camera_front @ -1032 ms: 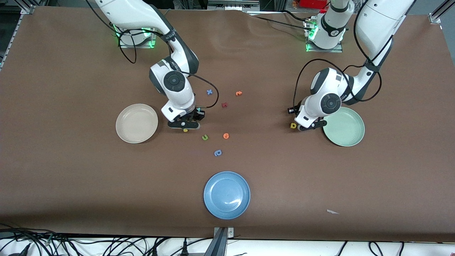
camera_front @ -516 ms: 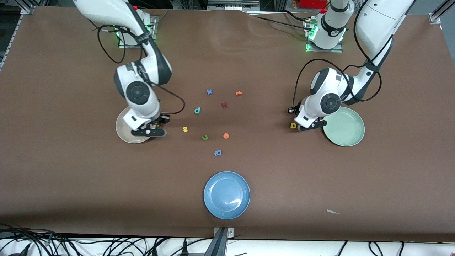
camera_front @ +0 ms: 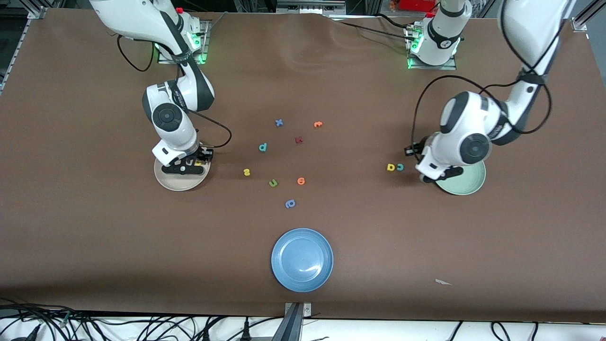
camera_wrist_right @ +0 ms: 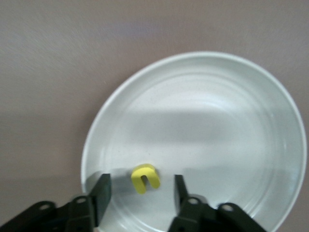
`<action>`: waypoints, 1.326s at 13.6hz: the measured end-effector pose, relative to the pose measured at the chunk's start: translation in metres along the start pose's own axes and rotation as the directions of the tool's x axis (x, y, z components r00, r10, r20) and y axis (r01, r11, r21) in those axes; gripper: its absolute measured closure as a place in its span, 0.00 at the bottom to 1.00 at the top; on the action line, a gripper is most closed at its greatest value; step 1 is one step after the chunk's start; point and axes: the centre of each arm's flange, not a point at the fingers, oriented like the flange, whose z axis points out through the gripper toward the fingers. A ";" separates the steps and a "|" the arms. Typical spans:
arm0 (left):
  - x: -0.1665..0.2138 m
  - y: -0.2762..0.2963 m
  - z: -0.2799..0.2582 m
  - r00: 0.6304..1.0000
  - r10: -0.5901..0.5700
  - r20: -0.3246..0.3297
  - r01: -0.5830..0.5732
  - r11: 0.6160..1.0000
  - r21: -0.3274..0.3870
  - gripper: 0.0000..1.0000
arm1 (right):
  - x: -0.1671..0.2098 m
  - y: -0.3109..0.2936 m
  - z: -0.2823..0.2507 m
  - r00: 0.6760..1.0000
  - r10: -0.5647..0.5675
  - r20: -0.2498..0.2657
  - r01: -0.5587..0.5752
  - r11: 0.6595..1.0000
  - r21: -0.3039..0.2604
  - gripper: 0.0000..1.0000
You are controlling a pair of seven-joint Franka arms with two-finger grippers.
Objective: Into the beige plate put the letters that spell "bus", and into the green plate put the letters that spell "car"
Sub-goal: 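Place the u on the white plate while the left gripper places r on green, then grasp the blue p with the right gripper while the left gripper reaches blue c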
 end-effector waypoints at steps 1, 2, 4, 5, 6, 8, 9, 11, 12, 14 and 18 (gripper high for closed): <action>0.010 -0.021 -0.005 1.000 0.012 -0.001 -0.012 1.000 -0.002 0.81 | 0.003 0.000 -0.009 1.000 0.002 0.003 -0.002 1.000 -0.001 0.25; 0.019 -0.045 -0.007 1.000 0.025 -0.009 -0.025 1.000 0.014 0.81 | 0.007 0.000 -0.020 1.000 0.003 0.014 -0.003 1.000 -0.006 0.14; 0.035 -0.085 -0.001 0.999 0.041 -0.014 -0.041 0.997 0.060 0.81 | 0.018 -0.013 -0.049 0.998 -0.001 0.060 0.002 1.000 -0.017 0.00; 0.040 -0.095 0.006 0.999 0.047 -0.009 -0.047 0.996 0.075 0.81 | 0.021 -0.027 -0.064 0.996 0.008 0.084 -0.008 1.000 0.004 0.00; 0.045 -0.098 0.014 0.999 0.054 -0.006 -0.053 0.995 0.083 0.81 | 0.022 -0.042 -0.075 0.994 0.028 0.108 -0.034 0.998 0.051 0.01; 0.054 -0.095 0.030 0.998 0.062 0.000 -0.062 0.996 0.071 0.81 | 0.017 -0.066 -0.080 0.985 0.080 0.151 -0.101 0.985 0.138 0.02; 0.057 -0.093 0.039 0.998 0.066 0.008 -0.066 0.996 0.064 0.81 | 0.014 -0.075 -0.077 0.979 0.119 0.166 -0.145 0.978 0.153 0.04; 0.060 -0.092 0.049 0.997 0.068 0.020 -0.069 0.996 0.058 0.81 | 0.007 -0.098 -0.068 0.969 0.183 0.167 -0.209 0.966 0.150 0.04; 0.061 -0.092 0.049 0.998 0.067 0.021 -0.068 0.996 0.057 0.79 | 0.001 -0.113 -0.062 0.964 0.211 0.160 -0.235 0.961 0.147 0.05; 0.064 -0.096 0.045 0.998 0.060 0.013 -0.061 0.997 0.052 0.70 | -0.013 -0.144 -0.049 0.956 0.257 0.142 -0.276 0.950 0.143 0.05; 0.066 -0.086 0.014 0.997 0.069 -0.040 -0.067 0.997 0.042 0.32 | -0.030 -0.172 -0.025 0.952 0.281 0.123 -0.297 0.945 0.137 0.05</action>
